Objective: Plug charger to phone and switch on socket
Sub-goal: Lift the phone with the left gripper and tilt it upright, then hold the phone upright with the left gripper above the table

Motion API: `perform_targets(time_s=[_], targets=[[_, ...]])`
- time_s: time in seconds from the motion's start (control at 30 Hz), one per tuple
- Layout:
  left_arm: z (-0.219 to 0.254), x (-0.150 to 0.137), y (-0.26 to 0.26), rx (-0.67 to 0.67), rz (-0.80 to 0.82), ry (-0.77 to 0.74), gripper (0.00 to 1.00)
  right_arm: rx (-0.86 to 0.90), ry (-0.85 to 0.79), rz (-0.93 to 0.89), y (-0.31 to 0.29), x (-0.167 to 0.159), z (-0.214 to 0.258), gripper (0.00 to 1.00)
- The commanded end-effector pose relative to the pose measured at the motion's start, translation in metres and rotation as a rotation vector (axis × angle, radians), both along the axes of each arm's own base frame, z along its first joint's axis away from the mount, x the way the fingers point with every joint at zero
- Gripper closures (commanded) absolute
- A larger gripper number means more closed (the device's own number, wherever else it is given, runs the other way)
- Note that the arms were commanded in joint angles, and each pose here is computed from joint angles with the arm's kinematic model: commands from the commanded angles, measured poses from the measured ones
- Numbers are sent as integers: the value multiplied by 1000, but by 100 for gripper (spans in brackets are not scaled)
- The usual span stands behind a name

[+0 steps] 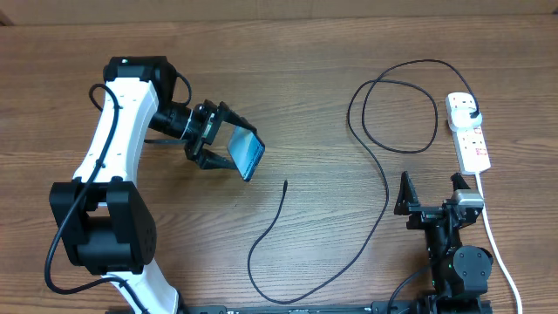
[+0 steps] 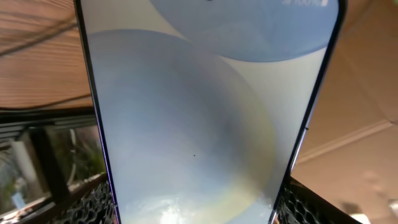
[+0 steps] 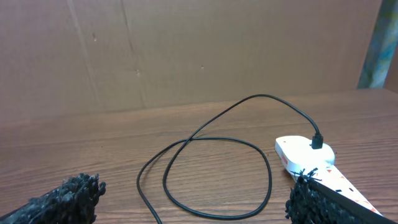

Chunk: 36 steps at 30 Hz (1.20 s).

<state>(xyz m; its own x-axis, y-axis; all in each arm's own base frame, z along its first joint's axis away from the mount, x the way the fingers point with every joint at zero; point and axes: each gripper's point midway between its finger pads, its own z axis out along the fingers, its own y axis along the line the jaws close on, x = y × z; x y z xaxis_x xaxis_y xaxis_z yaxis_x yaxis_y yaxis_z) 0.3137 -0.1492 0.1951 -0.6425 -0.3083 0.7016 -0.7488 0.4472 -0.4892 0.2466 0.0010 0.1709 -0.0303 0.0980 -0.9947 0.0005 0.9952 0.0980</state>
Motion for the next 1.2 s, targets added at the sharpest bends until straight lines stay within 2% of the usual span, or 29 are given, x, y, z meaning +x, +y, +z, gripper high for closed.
perform_targets(time_s=[0.0, 0.17, 0.87, 1.17], targets=[[37, 4, -14, -166, 49, -32, 96, -3, -6, 10, 2, 0, -1, 0], [53, 12, -20, -274, 72, -64, 96, -3, -6, 10, 2, 0, -1, 0], [75, 16, -25, -406, 92, -92, 96, -3, -6, 10, 2, 0, -1, 0], [77, 17, -25, -418, 95, -92, 96, -3, -6, 10, 2, 0, -1, 0]])
